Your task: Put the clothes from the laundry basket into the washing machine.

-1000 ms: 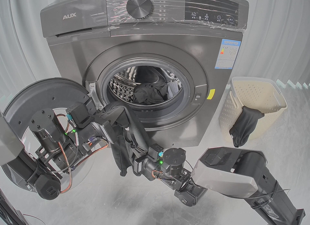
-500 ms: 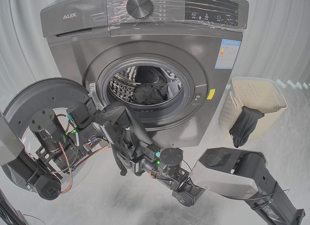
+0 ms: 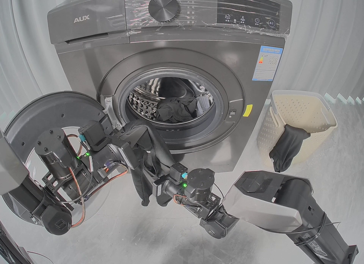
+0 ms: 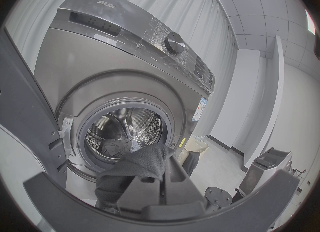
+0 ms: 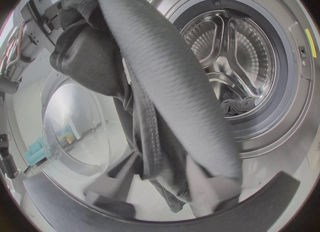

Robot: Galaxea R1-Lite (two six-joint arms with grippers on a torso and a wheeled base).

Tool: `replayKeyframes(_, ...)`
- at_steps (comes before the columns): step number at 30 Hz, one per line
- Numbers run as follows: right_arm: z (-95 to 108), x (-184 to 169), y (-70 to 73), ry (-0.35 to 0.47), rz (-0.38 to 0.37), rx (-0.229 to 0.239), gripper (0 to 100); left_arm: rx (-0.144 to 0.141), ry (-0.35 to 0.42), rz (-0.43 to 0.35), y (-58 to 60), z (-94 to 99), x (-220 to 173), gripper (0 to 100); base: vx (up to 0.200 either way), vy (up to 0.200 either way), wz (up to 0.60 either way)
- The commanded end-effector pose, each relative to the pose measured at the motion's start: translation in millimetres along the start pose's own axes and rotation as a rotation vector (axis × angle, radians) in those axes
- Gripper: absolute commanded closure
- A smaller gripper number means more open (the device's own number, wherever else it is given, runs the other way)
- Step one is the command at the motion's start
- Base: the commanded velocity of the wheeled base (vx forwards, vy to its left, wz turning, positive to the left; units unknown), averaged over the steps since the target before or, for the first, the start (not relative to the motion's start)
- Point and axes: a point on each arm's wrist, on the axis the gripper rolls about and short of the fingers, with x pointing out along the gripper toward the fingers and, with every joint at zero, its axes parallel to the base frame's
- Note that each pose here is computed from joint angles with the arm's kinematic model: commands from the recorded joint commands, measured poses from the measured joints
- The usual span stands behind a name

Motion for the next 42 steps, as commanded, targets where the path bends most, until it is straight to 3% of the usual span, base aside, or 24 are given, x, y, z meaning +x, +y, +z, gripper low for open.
replayKeyframes(1, -1, 0, -0.3, -0.001, 0.0, 0.0, 100, 0.0, 0.001, 0.002, 0.6, -0.4, 0, 100, 0.0, 0.0, 0.0)
replayKeyframes(10, -1, -15, 7.0, 0.019, 0.011, 0.0, 100, 0.001, 0.002, 0.013, 3.9, -0.8, 0, 100, 0.0, 0.0, 0.0)
replayKeyframes(18, 40, -67, 34.2, 0.082, 0.085, 0.003, 100, 0.004, 0.002, 0.027, 8.0, -0.9, 0, 100, 0.0, 0.0, 0.0)
replayKeyframes(22, 62, -91, 35.6, 0.1, 0.109, 0.003, 100, 0.005, -0.001, 0.03, 8.6, 0.2, 0, 100, 0.0, 0.0, 0.0)
replayKeyframes(26, 81, -110, 26.1, 0.102, 0.098, -0.008, 100, 0.005, -0.007, 0.035, 9.7, 2.1, -1, 100, 0.0, 0.0, 0.0)
replayKeyframes(33, 106, -134, -2.2, 0.096, 0.035, -0.029, 100, 0.009, -0.005, 0.063, 17.3, 3.0, -5, 100, 0.0, 0.0, 0.0)
replayKeyframes(35, 119, -145, -16.4, 0.079, 0.015, -0.048, 100, 0.01, 0.0, 0.077, 20.9, 2.6, -8, 100, 0.0, 0.0, 0.0)
replayKeyframes(39, 128, -149, -23.6, 0.059, 0.002, -0.055, 100, 0.012, -0.009, 0.078, 20.3, 6.2, -11, 100, 0.0, 0.0, 0.0)
replayKeyframes(40, 137, -151, -35.1, 0.031, -0.035, -0.058, 100, 0.013, -0.032, 0.061, 15.9, 15.1, -19, 100, 0.0, 0.0, 0.0)
replayKeyframes(42, 144, -154, -40.7, 0.012, -0.053, -0.061, 100, 0.014, -0.038, 0.055, 12.7, 19.0, -25, 100, 0.0, 0.0, 0.0)
